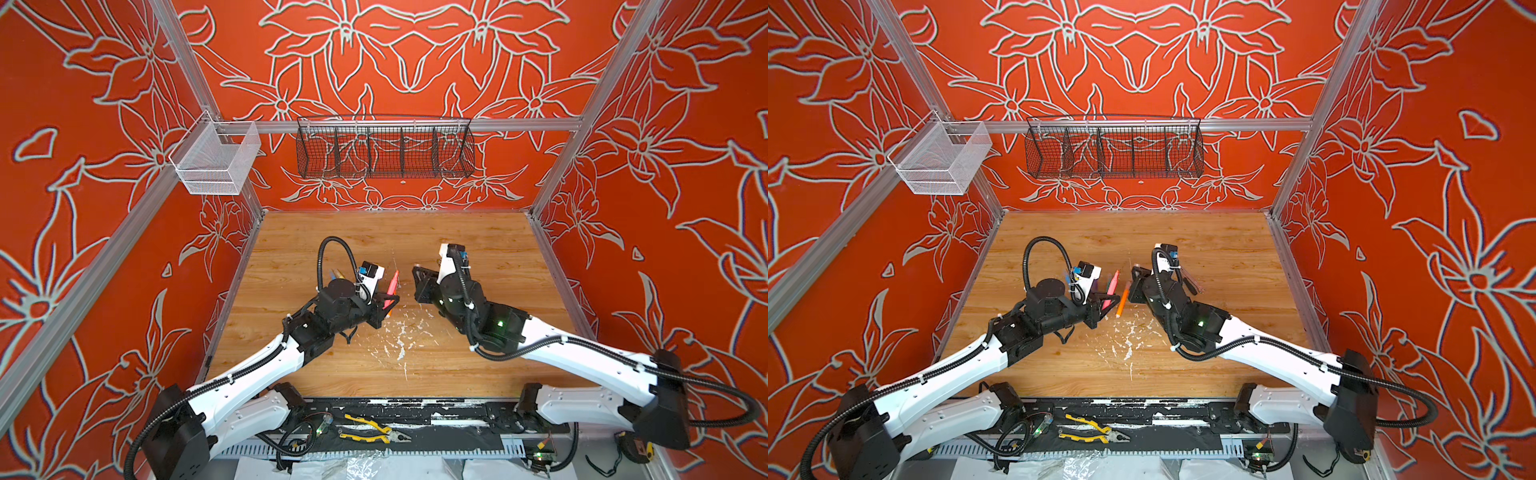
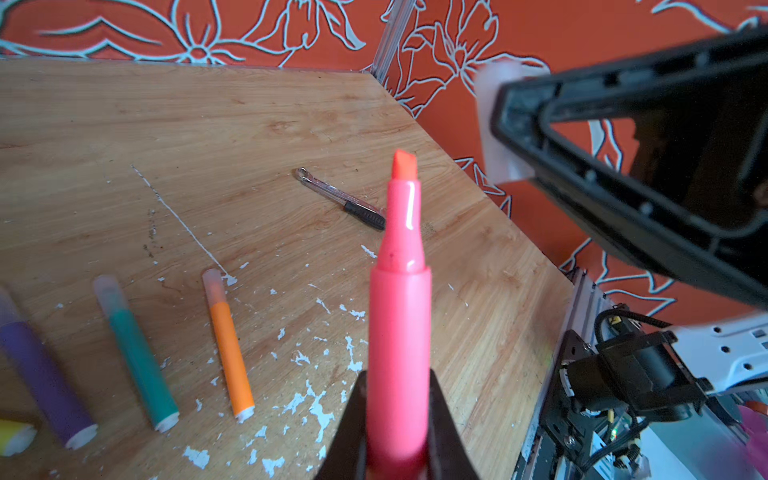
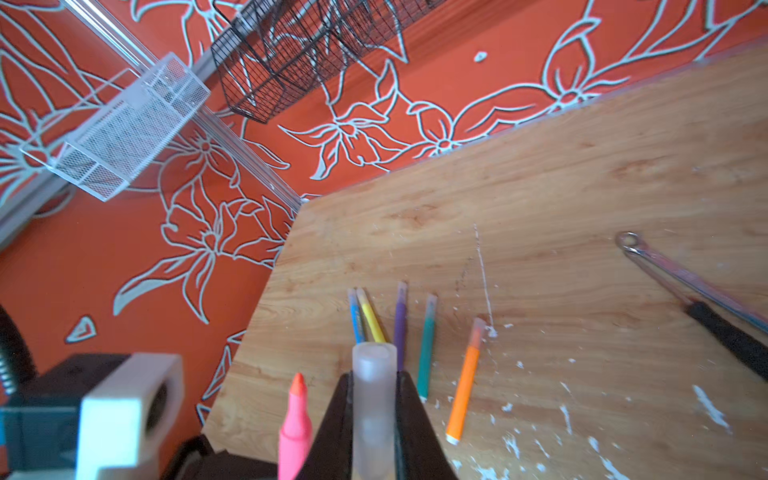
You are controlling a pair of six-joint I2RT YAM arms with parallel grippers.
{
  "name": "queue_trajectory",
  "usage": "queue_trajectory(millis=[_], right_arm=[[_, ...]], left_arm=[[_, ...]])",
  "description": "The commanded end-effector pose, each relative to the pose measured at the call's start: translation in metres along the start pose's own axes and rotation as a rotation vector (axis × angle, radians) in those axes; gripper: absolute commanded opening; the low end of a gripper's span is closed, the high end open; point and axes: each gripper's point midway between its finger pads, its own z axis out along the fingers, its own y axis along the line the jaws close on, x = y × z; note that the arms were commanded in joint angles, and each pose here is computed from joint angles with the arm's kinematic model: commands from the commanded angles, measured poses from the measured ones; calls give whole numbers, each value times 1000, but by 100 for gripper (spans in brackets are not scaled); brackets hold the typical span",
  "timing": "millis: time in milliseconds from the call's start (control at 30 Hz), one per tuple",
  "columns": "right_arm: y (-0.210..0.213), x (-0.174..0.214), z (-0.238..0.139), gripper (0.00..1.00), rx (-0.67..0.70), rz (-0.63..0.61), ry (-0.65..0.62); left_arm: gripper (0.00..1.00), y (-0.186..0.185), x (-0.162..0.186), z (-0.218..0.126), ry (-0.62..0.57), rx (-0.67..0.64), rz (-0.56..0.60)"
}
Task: Insert the pens into the pen caps
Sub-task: 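Lift the cap with the right gripper toward the pink marker tip, then lower the cap onto the pink marker tip with the right gripper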
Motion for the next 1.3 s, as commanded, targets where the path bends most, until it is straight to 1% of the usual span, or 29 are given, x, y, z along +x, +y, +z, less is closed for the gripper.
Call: queue_trajectory(millis=[0, 200, 367, 433, 700, 967, 1267], right_arm=[[29, -25, 6, 0, -94, 56, -99], [33, -28, 11, 0, -109, 104, -141], [40, -26, 11, 0, -131, 113, -129], [40, -22, 12, 0, -129, 113, -119], [38, -1, 17, 0, -137, 128, -75], [47, 0, 13, 0, -181, 127, -69], [38, 18, 11, 0, -178, 139, -45]], left_arm=[[0, -14, -10, -3, -37, 58, 31], [0, -15, -10, -3, -35, 61, 30], [0, -13, -9, -2, -33, 56, 27], [0, -18, -17, -10, -64, 64, 37], [0, -15, -17, -11, -69, 49, 32], [0, -13, -16, -7, -58, 38, 30], [0, -11, -16, -8, -66, 29, 28]])
